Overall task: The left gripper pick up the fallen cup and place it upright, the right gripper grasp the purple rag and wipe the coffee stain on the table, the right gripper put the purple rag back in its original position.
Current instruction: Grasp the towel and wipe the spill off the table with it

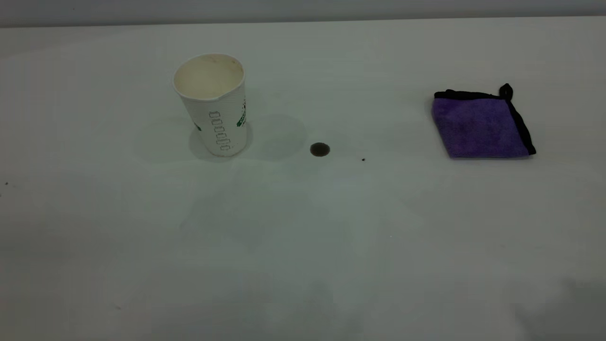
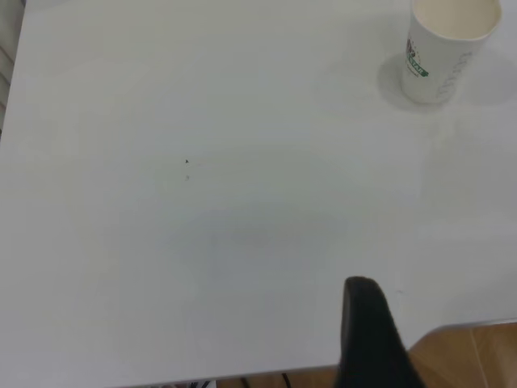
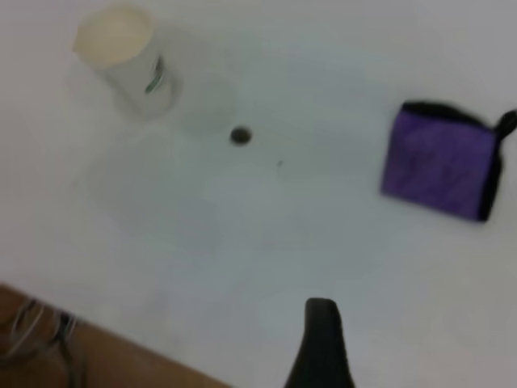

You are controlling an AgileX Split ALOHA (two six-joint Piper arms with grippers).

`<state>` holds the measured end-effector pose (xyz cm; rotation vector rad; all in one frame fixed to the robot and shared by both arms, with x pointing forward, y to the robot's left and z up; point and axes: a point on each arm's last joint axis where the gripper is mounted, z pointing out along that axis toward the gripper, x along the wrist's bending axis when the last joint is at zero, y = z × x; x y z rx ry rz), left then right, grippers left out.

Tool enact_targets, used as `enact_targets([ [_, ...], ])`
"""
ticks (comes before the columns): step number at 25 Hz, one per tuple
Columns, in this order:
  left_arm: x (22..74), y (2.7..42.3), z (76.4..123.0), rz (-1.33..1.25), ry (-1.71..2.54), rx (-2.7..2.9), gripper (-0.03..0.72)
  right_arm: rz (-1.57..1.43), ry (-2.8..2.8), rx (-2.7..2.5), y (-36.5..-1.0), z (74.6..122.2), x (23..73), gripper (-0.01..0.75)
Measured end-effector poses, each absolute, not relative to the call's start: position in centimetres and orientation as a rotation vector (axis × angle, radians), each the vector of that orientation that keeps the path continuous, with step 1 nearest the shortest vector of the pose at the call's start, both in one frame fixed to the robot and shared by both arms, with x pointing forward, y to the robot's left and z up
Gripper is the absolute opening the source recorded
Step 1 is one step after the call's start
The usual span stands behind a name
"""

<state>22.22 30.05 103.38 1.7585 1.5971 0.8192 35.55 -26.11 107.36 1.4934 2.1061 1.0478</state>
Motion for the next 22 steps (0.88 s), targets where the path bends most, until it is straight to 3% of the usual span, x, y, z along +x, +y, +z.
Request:
enact_targets([
  [13,22.2,30.1,103.4,0.817,1.600,1.758,0.475,0.811,2.345,1.557,-24.1,100.2,49.8,0.621],
  [17,22.2,30.1,103.4,0.816,1.600,1.758,0.475,0.686,2.481,1.488,-21.7,95.8,53.4,0.614],
  [22,22.2,30.1,103.4,0.816,1.600,1.758,0.475,0.485,2.536,1.542,-21.3,90.0,57.6,0.602],
])
